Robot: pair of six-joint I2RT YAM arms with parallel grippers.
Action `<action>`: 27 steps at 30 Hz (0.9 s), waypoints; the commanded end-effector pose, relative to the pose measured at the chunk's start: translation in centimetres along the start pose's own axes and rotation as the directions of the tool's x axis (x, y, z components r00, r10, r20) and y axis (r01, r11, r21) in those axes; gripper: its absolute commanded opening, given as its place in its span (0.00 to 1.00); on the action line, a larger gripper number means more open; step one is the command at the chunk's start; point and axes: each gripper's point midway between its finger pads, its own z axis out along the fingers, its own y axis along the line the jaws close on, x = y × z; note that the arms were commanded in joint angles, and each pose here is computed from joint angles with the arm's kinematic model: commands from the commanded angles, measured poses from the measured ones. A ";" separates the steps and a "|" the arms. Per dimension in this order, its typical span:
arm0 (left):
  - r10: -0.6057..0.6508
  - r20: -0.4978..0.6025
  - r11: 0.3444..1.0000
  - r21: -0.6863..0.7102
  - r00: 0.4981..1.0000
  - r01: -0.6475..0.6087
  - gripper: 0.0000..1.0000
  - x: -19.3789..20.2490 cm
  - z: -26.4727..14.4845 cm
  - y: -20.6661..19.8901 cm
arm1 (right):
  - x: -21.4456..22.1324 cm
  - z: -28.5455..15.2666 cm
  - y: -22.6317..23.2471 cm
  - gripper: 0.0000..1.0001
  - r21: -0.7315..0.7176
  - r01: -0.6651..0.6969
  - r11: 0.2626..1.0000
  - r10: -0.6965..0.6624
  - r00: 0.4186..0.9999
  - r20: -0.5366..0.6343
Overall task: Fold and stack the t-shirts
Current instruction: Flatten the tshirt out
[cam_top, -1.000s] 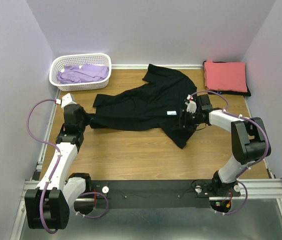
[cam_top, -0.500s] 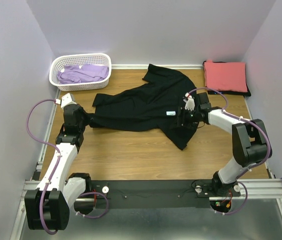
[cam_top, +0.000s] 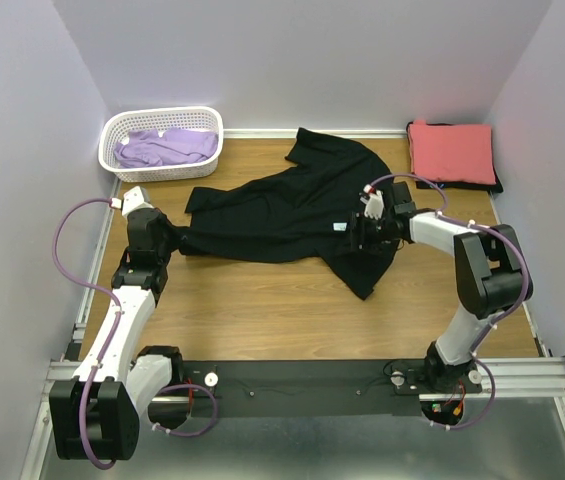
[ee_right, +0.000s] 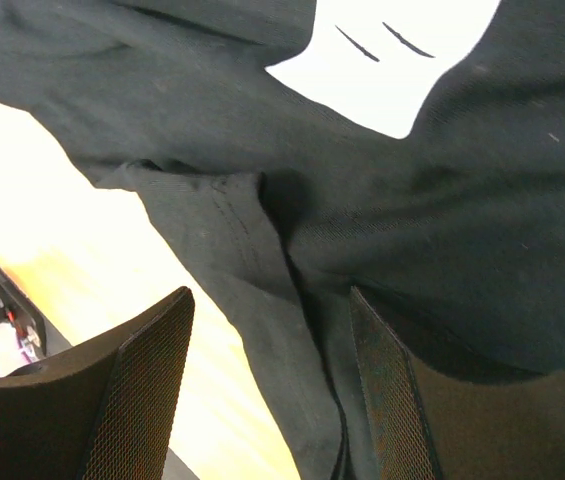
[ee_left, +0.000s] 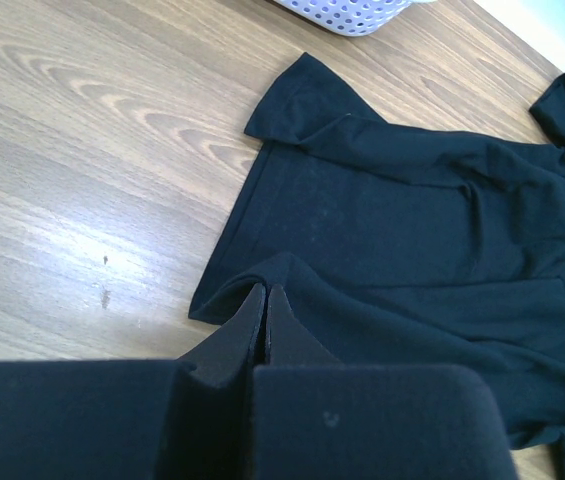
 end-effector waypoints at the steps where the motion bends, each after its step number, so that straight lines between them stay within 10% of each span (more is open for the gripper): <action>1: 0.006 0.015 1.000 0.019 1.000 -0.006 0.00 -0.4 -0.1 -0.2 | -0.1 0.7 1.6 0.71 -0.071 0.051 0.996 -0.053 0.998 -0.016; 27: 0.006 0.019 1.000 0.027 1.000 -0.007 0.00 -0.6 -0.2 -0.4 | 7.1 1.4 11.1 0.71 -0.195 0.154 0.969 -0.188 0.967 -0.171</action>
